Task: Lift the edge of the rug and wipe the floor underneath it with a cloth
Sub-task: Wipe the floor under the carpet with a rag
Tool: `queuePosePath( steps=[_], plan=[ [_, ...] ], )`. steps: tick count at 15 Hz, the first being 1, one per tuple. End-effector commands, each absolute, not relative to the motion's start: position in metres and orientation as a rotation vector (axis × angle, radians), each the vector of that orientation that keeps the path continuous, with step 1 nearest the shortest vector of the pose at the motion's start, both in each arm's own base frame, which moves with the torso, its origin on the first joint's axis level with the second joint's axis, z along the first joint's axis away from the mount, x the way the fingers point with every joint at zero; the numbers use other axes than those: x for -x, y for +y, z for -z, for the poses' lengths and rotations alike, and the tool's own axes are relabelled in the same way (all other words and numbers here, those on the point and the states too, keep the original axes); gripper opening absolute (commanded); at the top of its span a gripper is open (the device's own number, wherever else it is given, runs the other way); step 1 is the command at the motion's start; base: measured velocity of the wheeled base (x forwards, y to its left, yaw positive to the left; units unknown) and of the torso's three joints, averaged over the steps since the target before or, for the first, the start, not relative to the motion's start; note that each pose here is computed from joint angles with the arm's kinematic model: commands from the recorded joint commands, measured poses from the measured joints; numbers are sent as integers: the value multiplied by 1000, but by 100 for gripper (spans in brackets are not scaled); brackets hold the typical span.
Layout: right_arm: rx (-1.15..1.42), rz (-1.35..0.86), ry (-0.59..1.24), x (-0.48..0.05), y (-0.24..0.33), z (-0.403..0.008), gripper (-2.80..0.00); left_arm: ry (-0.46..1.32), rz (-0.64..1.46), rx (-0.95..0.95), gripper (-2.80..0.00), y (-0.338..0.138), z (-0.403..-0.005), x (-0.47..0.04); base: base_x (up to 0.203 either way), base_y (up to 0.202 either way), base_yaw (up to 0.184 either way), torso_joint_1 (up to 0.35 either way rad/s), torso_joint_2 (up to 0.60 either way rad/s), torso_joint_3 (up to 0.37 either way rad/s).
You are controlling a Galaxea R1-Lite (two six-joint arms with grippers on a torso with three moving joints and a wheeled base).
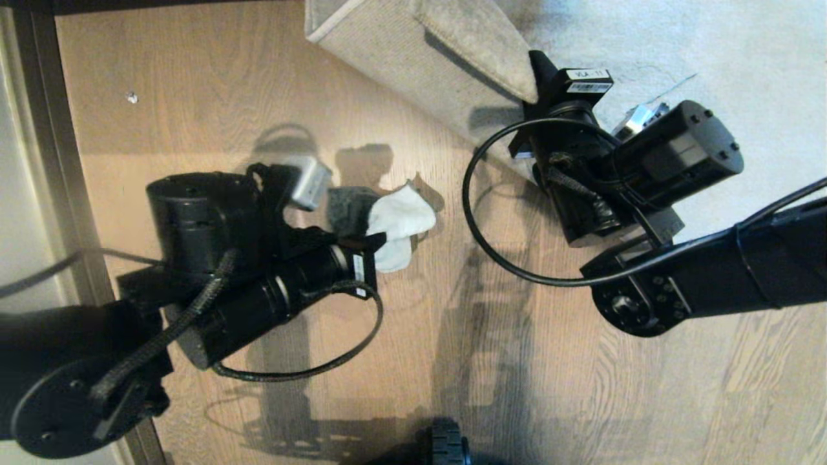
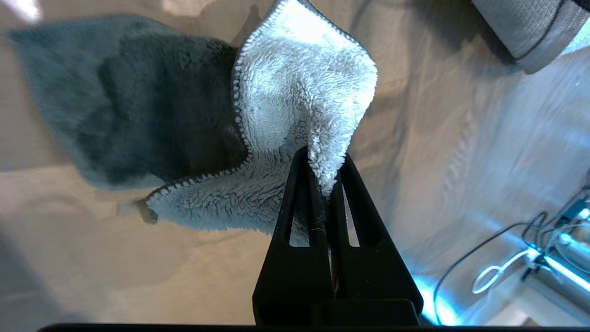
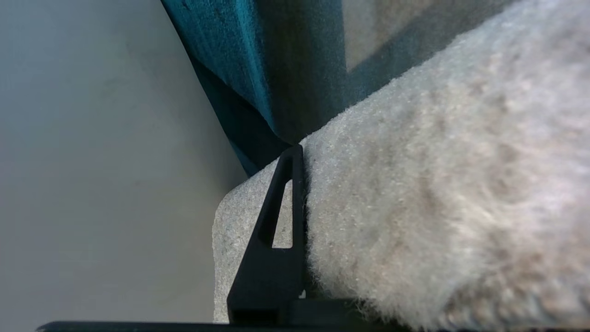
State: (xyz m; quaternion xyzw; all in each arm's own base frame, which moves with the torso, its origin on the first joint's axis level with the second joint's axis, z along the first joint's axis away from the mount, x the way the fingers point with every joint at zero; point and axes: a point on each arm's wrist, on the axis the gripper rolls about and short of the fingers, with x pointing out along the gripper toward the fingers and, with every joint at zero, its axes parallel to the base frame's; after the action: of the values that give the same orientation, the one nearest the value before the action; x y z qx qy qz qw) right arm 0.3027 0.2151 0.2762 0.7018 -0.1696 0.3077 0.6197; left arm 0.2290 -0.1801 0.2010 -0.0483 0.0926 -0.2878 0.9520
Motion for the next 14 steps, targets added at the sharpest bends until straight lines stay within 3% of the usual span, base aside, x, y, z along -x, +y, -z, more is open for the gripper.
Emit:
queuePosePath(
  steps=[1,10,14],
  plan=[
    [-1631,-724,-438,-304,209,-279,-280,228,600,90,-280,-201,-186,-242,0,0,0,0,0,0],
    [-1617,-700,-454,-309,202,-277,-280,138,495,247,-280,-246,-188,-299,0,0,0,0,0,0],
    [-1614,-696,-455,-310,202,-276,-280,21,429,299,-280,-235,-195,-329,0,0,0,0,0,0]
  ],
)
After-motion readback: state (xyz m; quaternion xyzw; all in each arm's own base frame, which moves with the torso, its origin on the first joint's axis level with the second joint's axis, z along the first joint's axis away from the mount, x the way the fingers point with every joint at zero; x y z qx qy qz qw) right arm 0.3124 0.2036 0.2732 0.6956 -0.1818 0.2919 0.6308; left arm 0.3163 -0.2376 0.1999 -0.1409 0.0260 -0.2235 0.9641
